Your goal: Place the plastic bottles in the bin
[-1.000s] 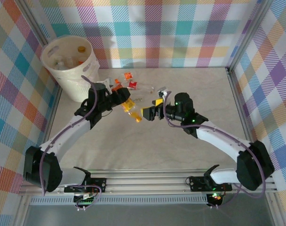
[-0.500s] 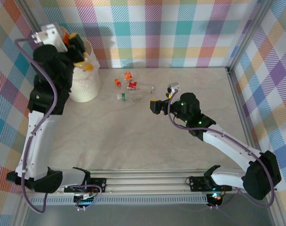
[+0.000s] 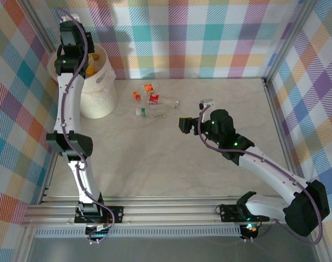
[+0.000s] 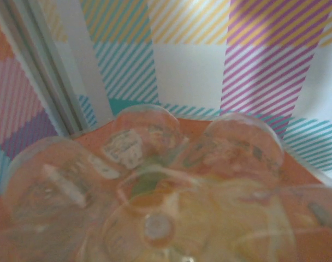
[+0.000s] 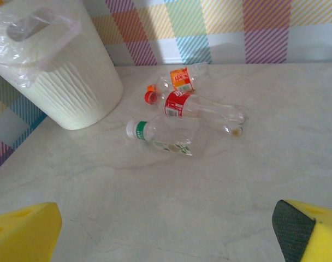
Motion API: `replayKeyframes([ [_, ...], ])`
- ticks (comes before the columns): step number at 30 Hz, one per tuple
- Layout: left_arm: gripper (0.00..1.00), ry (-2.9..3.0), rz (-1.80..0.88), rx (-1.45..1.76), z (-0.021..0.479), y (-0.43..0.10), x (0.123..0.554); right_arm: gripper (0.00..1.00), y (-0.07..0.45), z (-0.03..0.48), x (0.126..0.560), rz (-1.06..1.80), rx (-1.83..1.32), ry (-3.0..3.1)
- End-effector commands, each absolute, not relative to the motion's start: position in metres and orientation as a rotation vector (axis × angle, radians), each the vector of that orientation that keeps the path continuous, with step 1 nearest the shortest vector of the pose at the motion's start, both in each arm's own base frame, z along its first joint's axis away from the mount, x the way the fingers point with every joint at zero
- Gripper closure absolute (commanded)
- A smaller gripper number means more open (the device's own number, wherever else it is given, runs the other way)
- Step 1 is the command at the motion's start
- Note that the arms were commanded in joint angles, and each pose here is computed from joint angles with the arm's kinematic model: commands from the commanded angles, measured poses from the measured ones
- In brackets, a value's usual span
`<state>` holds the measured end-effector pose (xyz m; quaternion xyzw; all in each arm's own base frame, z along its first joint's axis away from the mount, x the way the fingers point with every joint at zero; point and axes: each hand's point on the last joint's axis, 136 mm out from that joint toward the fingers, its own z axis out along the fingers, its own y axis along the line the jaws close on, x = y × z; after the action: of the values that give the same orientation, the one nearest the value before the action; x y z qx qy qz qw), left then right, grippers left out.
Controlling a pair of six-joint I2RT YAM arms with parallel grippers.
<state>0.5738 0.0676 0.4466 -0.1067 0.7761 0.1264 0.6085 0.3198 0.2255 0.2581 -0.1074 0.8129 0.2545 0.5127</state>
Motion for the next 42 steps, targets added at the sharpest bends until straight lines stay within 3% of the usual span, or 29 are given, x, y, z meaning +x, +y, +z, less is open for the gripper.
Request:
replayKeyframes([
  [1,0.42,1.818,0.113,-0.182,0.449,0.063,0.575,0.0,0.216,0.252,0.317,0.583,-0.216,1.986],
  [11,0.39,1.952,-0.198,0.015,0.384,0.04,0.602,0.0,0.209,0.254,0.316,0.556,-0.185,2.001],
  [18,0.22,1.981,-0.325,0.081,0.358,0.022,0.613,0.0,0.207,0.25,0.315,0.552,-0.169,2.017],
  [30,0.01,1.892,-0.377,0.042,0.406,0.015,0.595,0.0,0.203,0.246,0.317,0.531,-0.135,2.031],
  [42,0.0,1.884,-0.351,-0.122,0.442,-0.018,0.557,0.0,0.195,0.228,0.319,0.497,-0.048,2.1],
])
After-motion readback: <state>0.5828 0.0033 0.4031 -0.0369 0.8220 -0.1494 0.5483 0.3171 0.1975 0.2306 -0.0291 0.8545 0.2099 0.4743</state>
